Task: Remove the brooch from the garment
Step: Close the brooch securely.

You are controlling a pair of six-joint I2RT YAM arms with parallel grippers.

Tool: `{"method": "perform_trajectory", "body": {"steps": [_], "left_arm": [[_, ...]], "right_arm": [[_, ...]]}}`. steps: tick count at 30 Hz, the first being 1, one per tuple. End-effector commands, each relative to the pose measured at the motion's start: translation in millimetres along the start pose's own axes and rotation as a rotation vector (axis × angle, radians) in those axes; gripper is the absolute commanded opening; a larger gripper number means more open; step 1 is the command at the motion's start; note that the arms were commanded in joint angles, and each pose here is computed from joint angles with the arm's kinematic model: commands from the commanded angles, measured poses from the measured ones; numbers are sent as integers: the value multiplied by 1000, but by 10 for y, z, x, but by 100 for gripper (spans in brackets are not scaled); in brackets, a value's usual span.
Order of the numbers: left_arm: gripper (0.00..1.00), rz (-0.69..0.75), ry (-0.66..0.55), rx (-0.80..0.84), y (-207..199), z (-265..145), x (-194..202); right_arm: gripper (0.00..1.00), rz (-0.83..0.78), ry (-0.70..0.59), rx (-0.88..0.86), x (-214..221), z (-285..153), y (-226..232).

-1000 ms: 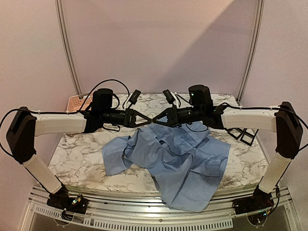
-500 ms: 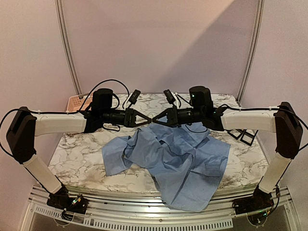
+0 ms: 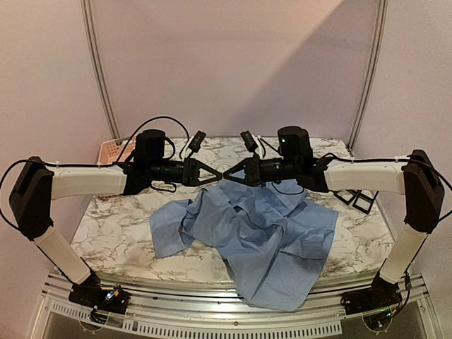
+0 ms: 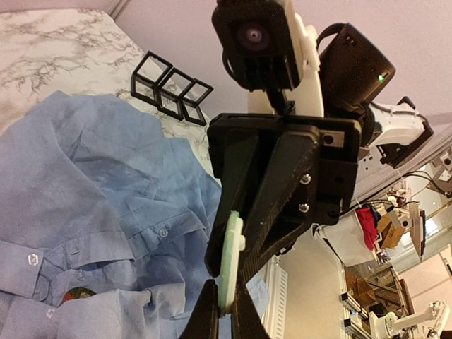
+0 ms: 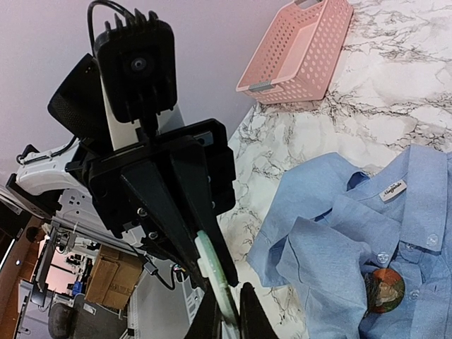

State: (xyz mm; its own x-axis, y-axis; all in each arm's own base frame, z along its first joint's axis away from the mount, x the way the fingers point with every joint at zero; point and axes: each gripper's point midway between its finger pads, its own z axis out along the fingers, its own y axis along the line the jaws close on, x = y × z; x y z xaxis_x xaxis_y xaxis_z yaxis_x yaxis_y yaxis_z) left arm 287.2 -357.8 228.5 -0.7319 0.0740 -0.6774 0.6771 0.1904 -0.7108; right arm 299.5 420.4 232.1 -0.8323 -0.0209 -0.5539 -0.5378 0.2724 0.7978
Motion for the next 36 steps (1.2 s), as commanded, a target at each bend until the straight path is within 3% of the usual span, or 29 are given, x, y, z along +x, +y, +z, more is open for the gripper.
{"method": "perform_trajectory", "body": {"steps": [1,36], "left_arm": [[0,52,19,89,-223,-14,6],[0,48,9,64,-178,-38,-17]], "right_arm": [[0,109,-89,210,-82,-83,-612],[0,204,-170,307,-70,-289,-869]]}}
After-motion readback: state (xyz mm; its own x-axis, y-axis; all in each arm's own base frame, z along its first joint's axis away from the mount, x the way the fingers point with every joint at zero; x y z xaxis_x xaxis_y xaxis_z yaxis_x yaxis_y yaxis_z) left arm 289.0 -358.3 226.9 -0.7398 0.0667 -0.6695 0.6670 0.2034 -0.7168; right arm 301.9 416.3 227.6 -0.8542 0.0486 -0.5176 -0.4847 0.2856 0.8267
